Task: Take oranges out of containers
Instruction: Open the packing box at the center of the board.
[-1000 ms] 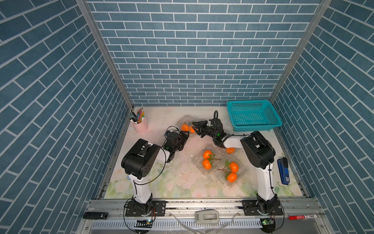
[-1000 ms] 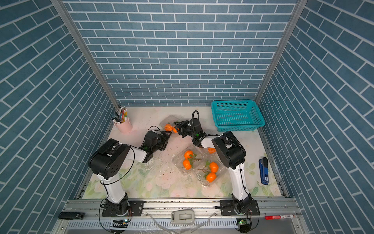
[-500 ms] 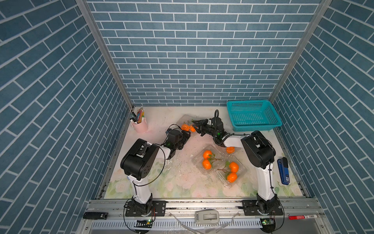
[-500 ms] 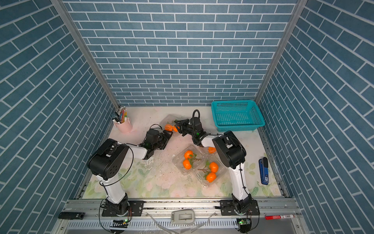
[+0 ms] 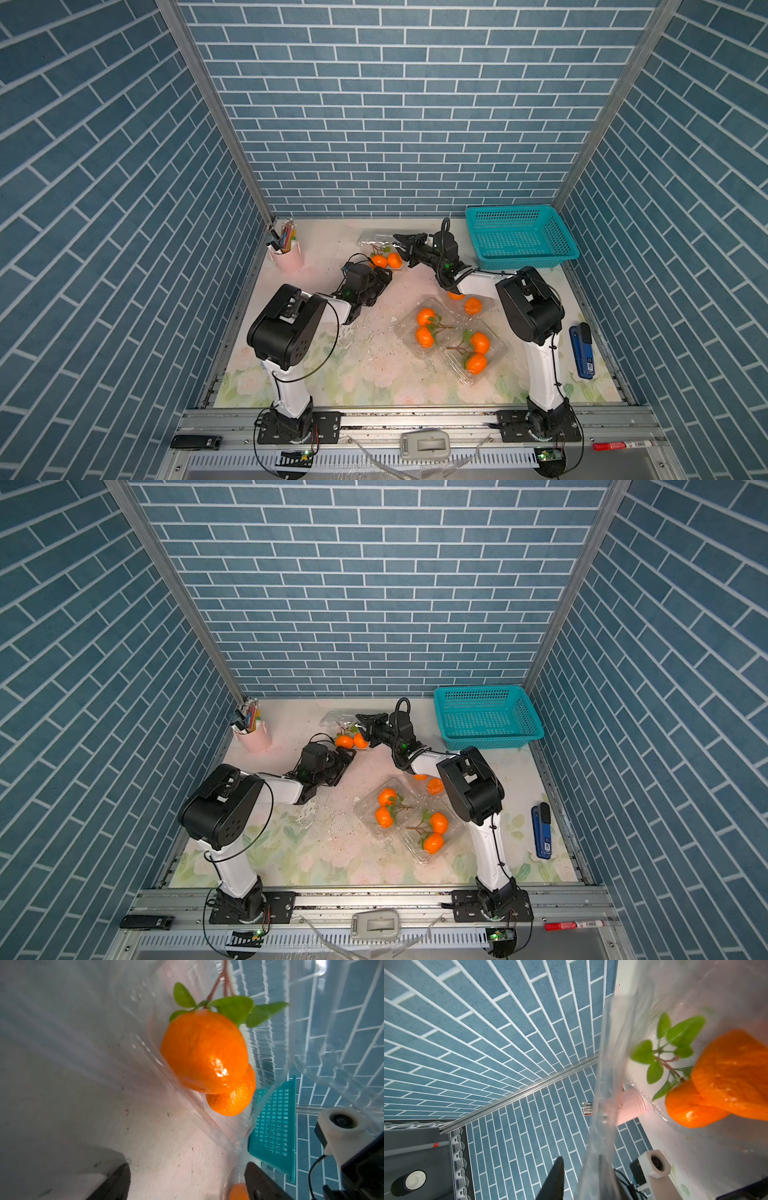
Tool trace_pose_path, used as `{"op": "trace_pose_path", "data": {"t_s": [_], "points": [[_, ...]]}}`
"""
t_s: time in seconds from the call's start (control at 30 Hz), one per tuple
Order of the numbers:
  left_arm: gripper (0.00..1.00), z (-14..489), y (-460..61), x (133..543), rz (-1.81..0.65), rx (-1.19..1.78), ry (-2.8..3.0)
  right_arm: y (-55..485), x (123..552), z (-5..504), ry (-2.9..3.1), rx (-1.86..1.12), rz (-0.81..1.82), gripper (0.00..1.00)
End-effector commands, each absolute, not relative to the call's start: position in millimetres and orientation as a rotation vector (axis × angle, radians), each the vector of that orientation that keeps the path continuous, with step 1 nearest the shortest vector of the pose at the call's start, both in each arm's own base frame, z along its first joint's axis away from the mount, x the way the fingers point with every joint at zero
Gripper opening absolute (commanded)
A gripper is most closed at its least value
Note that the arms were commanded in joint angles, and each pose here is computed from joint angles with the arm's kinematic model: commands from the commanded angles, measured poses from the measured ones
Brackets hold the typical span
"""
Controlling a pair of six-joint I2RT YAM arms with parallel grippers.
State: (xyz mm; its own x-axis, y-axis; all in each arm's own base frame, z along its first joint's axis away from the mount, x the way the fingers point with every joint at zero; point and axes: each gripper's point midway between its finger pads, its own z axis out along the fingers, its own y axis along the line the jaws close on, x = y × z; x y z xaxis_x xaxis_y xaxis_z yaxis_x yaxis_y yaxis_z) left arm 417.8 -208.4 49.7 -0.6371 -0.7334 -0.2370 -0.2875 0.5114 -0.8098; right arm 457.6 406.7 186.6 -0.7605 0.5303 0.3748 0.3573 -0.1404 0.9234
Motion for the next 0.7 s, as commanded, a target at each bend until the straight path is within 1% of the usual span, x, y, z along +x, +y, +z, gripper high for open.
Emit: {"op": "trace_pose_path", "data": {"t_s": [0.0, 0.2, 0.37, 0.5, 0.63, 0.67], "points": [[0.88, -12, -191, 376, -0.828, -0.919, 2.418, 404, 467, 183, 1.932, 1.121, 2.050, 0.30], [0.88, -8, -189, 376, -0.831, -0.919, 2.412, 407, 468, 183, 1.936, 1.120, 2.062, 0.30], [0.92, 19, -181, 384, -0.850, -0.892, 2.374, 398, 469, 190, 2.005, 0.946, 1.992, 0.32], [0.99, 46, -165, 387, -0.822, -0.864, 2.357, 383, 468, 193, 2.104, 0.724, 1.859, 0.39], [1.00, 77, -148, 391, -0.813, -0.791, 2.345, 369, 461, 185, 2.243, 0.470, 1.652, 0.50], [0.99, 82, -144, 394, -0.801, -0.773, 2.353, 366, 459, 182, 2.273, 0.423, 1.593, 0.51]]}}
